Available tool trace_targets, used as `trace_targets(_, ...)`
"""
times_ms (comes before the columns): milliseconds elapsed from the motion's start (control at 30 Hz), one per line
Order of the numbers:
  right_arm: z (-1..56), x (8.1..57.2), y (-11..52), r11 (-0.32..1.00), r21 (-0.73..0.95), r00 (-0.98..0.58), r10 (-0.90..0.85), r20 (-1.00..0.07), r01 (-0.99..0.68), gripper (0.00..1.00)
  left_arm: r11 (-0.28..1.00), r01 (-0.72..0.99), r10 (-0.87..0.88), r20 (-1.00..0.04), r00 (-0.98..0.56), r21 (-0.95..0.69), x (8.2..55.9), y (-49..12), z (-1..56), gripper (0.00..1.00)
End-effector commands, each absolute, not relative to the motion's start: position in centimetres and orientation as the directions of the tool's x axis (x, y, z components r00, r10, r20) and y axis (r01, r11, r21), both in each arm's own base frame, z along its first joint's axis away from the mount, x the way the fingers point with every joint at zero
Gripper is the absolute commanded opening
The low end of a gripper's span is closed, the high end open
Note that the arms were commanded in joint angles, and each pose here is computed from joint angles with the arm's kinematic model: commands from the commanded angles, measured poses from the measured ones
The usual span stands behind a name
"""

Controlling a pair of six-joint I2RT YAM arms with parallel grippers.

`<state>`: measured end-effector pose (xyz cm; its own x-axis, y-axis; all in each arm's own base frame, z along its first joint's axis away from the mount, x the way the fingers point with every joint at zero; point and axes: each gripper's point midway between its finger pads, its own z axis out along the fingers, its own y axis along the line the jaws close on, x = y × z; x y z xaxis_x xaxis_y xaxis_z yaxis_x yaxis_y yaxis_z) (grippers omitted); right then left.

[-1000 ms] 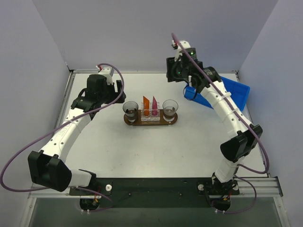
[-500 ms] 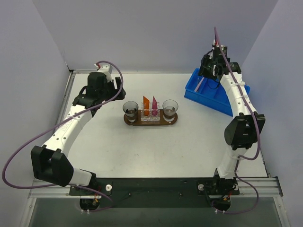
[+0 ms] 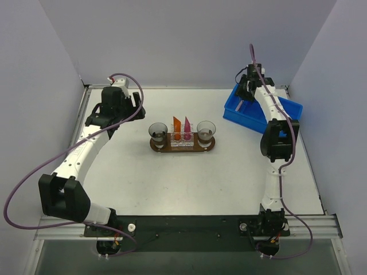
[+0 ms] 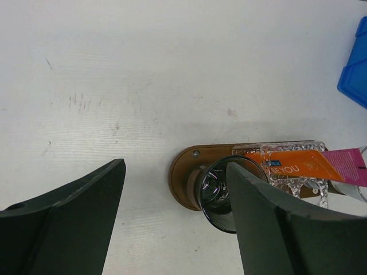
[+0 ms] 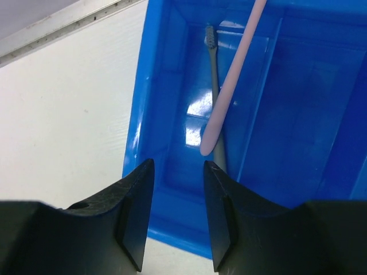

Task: Prepare toiletry sets of a toothbrush and toothpaste on the tray

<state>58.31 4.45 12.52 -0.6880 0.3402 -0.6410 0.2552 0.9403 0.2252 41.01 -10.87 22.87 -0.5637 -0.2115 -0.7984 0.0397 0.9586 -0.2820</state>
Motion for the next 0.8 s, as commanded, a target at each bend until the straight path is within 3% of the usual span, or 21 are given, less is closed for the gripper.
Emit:
trace_targets(0,14.2,60.4,2.1,0.905,0.242,-0.578,0.412,-0.704,0.349,0.35,0.953,0.024,-0.255,-0.840,-0.478,-0.303,42.8,-9.8,26.2,0.82)
trace_targets(767,9.7,62.2,0.0,0.870,0.233,-0.551,0.462,-0.695,0.435,0.34,0.953,0.007,-0.262,-0.833,-0.488,-0.304,42.6,-9.0,25.9,0.81)
